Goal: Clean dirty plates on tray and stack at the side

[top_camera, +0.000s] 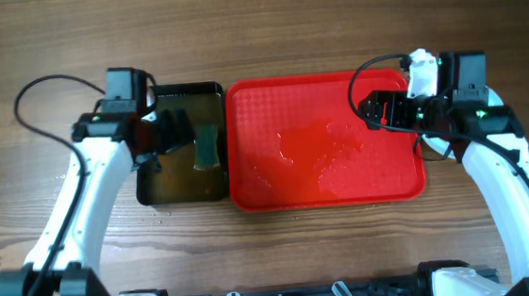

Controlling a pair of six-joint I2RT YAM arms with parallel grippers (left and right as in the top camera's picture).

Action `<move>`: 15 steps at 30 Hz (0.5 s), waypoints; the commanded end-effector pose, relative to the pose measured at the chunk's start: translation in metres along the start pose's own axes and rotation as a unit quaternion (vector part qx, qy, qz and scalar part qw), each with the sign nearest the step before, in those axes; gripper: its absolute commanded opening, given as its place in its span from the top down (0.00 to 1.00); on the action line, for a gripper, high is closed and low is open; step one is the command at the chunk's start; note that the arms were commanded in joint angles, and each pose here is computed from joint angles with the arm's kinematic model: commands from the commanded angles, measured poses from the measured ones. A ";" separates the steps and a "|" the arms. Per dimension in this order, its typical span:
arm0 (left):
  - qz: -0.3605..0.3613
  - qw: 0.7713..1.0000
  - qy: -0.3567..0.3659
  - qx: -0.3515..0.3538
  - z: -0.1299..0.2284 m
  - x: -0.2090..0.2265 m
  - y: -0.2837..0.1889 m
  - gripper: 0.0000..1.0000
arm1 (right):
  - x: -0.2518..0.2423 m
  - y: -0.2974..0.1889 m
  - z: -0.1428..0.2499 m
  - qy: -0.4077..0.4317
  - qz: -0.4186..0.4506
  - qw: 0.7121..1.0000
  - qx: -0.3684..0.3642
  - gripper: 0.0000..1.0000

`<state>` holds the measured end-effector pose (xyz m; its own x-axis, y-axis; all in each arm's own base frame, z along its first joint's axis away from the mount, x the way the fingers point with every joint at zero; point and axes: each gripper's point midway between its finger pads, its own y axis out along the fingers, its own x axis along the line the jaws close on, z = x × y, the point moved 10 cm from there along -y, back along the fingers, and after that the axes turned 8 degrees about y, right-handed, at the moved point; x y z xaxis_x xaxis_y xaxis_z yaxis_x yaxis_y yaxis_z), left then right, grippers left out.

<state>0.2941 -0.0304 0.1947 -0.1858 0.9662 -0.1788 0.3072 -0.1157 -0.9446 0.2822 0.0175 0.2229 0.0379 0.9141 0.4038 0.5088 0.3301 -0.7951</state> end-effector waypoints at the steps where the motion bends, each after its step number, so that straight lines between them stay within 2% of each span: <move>1: 0.022 0.999 -0.015 -0.019 0.006 0.005 -0.036 0.00 | 0.008 -0.016 0.000 -0.024 0.017 1.000 -0.003 0.01; 5: 0.038 0.998 0.020 -0.055 0.033 -0.001 -0.059 0.00 | 0.006 -0.045 0.018 -0.025 0.058 0.997 -0.047 0.00; 8: 0.061 0.991 0.049 -0.107 0.058 -0.004 -0.079 0.00 | 0.010 -0.072 0.039 -0.052 0.047 0.992 -0.105 0.00; 12: 0.098 0.970 0.094 -0.203 0.094 -0.004 -0.108 0.00 | 0.018 -0.111 0.063 -0.073 0.034 0.978 -0.193 0.00; 15: 0.111 0.959 0.096 -0.244 0.106 0.000 -0.125 0.00 | 0.020 -0.121 0.068 -0.079 0.029 0.973 -0.213 0.00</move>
<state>0.1700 -0.0429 0.2780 0.0685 0.9582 -0.2779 0.6828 -0.2481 -0.6872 0.1685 0.0125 0.2974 -0.0346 0.9572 0.2874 0.8109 0.1950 -0.5518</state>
